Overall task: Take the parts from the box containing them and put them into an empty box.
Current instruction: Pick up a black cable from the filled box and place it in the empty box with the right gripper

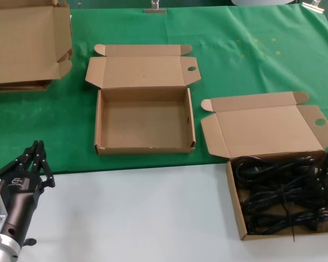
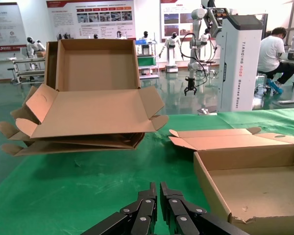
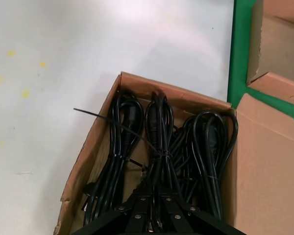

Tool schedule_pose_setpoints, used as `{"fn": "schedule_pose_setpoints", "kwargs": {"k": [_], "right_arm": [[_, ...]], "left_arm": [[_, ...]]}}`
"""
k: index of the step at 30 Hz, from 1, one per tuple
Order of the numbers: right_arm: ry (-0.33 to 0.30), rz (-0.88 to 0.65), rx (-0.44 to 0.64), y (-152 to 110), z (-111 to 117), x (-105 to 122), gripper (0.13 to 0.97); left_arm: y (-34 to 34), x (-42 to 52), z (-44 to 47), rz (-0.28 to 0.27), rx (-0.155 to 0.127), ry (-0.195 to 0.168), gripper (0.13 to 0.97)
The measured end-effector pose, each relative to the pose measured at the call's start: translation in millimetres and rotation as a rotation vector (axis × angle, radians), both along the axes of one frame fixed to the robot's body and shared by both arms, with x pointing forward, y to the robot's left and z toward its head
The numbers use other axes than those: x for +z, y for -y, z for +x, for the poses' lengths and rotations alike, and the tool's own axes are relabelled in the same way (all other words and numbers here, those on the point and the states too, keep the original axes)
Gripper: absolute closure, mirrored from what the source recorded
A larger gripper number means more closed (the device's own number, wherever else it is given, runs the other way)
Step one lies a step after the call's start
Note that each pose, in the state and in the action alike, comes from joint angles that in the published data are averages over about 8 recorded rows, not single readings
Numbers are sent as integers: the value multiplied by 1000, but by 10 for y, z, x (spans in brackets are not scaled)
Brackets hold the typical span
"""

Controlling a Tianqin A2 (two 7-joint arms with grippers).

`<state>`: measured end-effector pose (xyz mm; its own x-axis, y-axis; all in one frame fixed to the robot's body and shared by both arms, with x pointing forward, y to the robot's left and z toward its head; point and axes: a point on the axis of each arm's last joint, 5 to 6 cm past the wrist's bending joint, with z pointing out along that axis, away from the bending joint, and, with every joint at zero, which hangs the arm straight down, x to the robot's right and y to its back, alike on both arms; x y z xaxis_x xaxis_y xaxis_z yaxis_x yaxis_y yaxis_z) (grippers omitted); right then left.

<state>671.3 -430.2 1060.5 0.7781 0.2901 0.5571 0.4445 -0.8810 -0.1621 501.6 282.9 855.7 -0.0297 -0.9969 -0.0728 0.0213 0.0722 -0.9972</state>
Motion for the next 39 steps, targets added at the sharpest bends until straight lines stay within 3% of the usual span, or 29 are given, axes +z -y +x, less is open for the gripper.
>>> {"fn": "schedule_pose_setpoints", "kwargs": {"k": [15, 26, 39], "right_arm": [[27, 45, -20, -36, -170, 358, 934], [64, 150, -52, -63, -170, 705, 934], [124, 386, -63, -271, -3, 691, 934]], "left_arm": [[0, 0, 0, 0, 0, 0, 925], [0, 0, 0, 0, 0, 0, 925], [0, 0, 0, 0, 0, 0, 925]]}}
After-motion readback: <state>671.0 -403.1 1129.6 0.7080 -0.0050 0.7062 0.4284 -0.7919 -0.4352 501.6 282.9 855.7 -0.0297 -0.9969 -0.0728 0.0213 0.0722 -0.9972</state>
